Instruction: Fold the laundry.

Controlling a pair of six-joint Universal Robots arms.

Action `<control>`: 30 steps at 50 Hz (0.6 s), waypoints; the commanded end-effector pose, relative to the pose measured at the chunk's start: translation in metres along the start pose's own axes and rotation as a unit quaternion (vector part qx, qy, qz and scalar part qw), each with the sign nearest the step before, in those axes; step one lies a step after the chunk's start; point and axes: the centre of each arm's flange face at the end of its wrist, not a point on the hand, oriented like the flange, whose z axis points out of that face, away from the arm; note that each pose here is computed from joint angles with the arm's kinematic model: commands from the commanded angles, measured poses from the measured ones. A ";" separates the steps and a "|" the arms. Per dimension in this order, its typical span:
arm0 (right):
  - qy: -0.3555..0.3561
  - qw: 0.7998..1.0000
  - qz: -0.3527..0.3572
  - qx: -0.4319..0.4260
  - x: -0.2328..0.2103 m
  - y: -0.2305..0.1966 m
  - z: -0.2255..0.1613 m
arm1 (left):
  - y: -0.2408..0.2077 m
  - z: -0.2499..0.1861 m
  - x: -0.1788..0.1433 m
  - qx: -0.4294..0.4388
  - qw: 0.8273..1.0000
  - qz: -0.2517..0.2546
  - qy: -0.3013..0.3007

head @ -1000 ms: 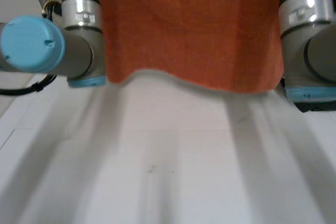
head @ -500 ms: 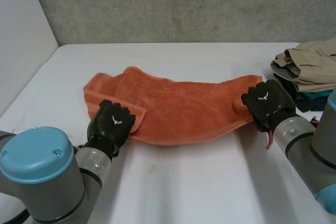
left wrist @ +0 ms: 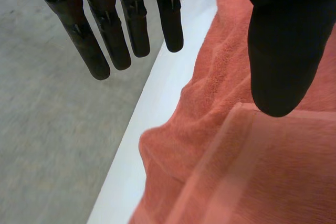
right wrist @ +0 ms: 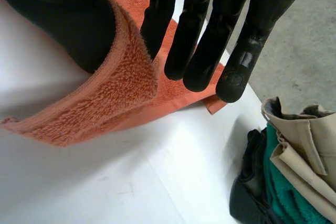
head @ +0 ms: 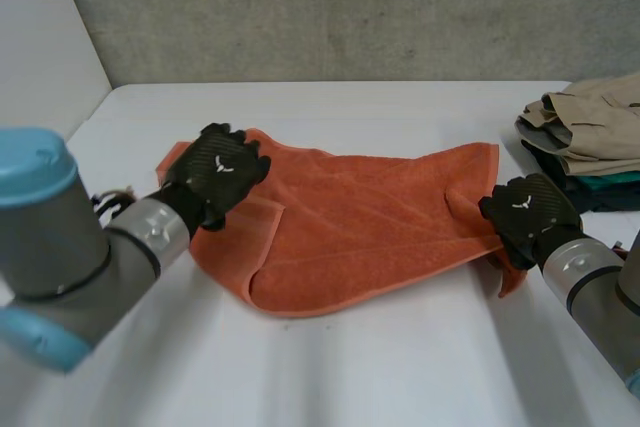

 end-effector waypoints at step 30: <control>-0.010 1.000 0.001 -0.008 -0.008 0.005 -0.003 | 0.072 0.092 0.031 -0.037 0.991 0.038 0.121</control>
